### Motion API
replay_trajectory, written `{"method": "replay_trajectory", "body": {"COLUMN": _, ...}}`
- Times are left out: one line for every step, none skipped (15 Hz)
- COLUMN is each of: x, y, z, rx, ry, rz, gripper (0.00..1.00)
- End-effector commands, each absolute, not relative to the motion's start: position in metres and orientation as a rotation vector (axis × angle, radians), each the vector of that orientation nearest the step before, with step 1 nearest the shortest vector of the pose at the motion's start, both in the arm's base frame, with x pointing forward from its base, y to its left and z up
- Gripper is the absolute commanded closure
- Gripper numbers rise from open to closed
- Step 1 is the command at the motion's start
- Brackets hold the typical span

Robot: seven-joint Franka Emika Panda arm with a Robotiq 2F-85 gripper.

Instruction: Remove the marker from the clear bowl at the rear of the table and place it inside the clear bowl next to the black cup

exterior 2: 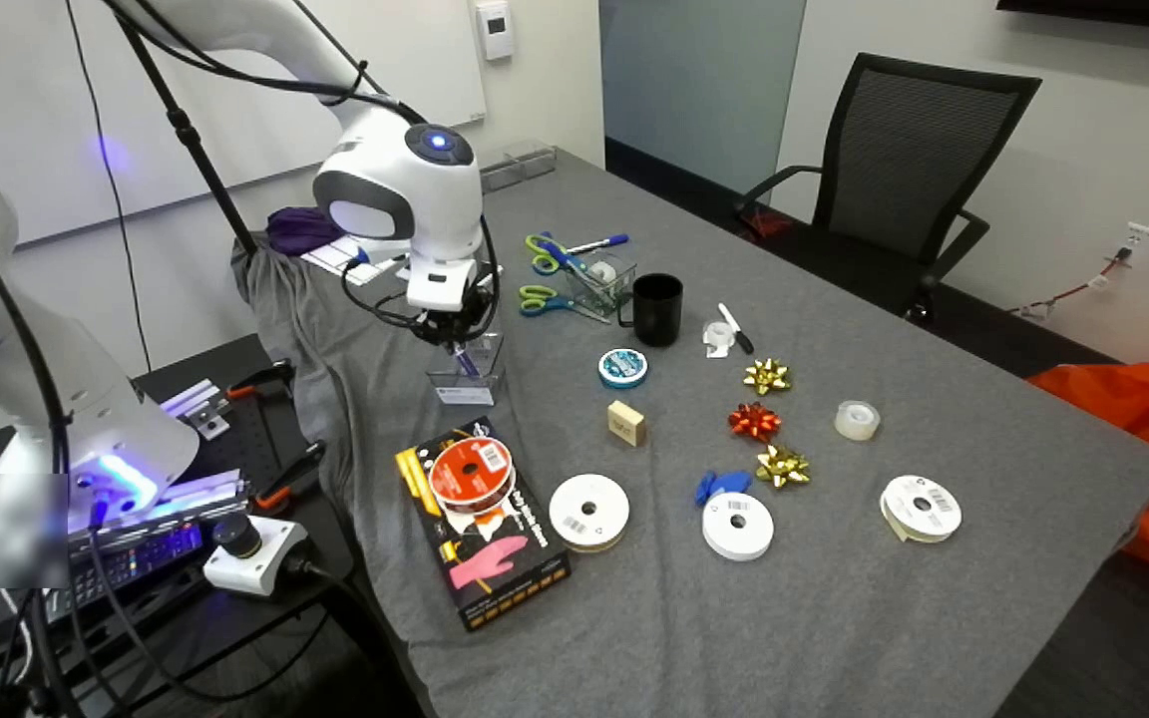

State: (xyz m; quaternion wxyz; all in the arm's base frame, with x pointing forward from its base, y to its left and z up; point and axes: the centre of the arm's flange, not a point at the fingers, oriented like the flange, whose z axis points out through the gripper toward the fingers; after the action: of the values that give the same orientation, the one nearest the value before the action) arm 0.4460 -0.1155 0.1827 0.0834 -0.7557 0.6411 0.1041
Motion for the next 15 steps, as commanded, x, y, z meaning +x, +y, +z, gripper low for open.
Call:
{"method": "replay_trajectory", "body": {"x": 0.452, "y": -0.111, "z": 0.230, "rx": -2.182, "ry": 1.871, "rz": 0.382, "gripper": 0.96}}
{"method": "replay_trajectory", "body": {"x": 0.455, "y": -0.108, "z": 0.240, "rx": -2.168, "ry": 1.858, "rz": 0.392, "gripper": 0.96}}
{"method": "replay_trajectory", "body": {"x": 0.461, "y": -0.105, "z": 0.254, "rx": -2.148, "ry": 1.849, "rz": 0.398, "gripper": 0.96}}
{"method": "replay_trajectory", "body": {"x": 0.467, "y": -0.103, "z": 0.265, "rx": -2.123, "ry": 1.845, "rz": 0.398, "gripper": 0.96}}
{"method": "replay_trajectory", "body": {"x": 0.475, "y": -0.101, "z": 0.275, "rx": -2.093, "ry": 1.847, "rz": 0.392, "gripper": 0.96}}
{"method": "replay_trajectory", "body": {"x": 0.482, "y": -0.100, "z": 0.283, "rx": -2.067, "ry": 1.852, "rz": 0.383, "gripper": 0.96}}
{"method": "replay_trajectory", "body": {"x": 0.491, "y": -0.098, "z": 0.290, "rx": -2.040, "ry": 1.856, "rz": 0.364, "gripper": 0.96}}
{"method": "replay_trajectory", "body": {"x": 0.499, "y": -0.096, "z": 0.295, "rx": -2.016, "ry": 1.862, "rz": 0.338, "gripper": 0.96}}
{"method": "replay_trajectory", "body": {"x": 0.508, "y": -0.093, "z": 0.298, "rx": -2.009, "ry": 1.855, "rz": 0.306, "gripper": 0.96}}
{"method": "replay_trajectory", "body": {"x": 0.517, "y": -0.090, "z": 0.300, "rx": -2.025, "ry": 1.834, "rz": 0.292, "gripper": 0.96}}
{"method": "replay_trajectory", "body": {"x": 0.527, "y": -0.087, "z": 0.300, "rx": -2.044, "ry": 1.796, "rz": 0.270, "gripper": 0.96}}
{"method": "replay_trajectory", "body": {"x": 0.535, "y": -0.085, "z": 0.301, "rx": -2.059, "ry": 1.772, "rz": 0.252, "gripper": 0.96}}
{"method": "replay_trajectory", "body": {"x": 0.544, "y": -0.082, "z": 0.301, "rx": -2.080, "ry": 1.747, "rz": 0.236, "gripper": 0.96}}
{"method": "replay_trajectory", "body": {"x": 0.553, "y": -0.081, "z": 0.301, "rx": -2.099, "ry": 1.726, "rz": 0.223, "gripper": 0.96}}
{"method": "replay_trajectory", "body": {"x": 0.563, "y": -0.080, "z": 0.299, "rx": -2.127, "ry": 1.703, "rz": 0.212, "gripper": 0.96}}
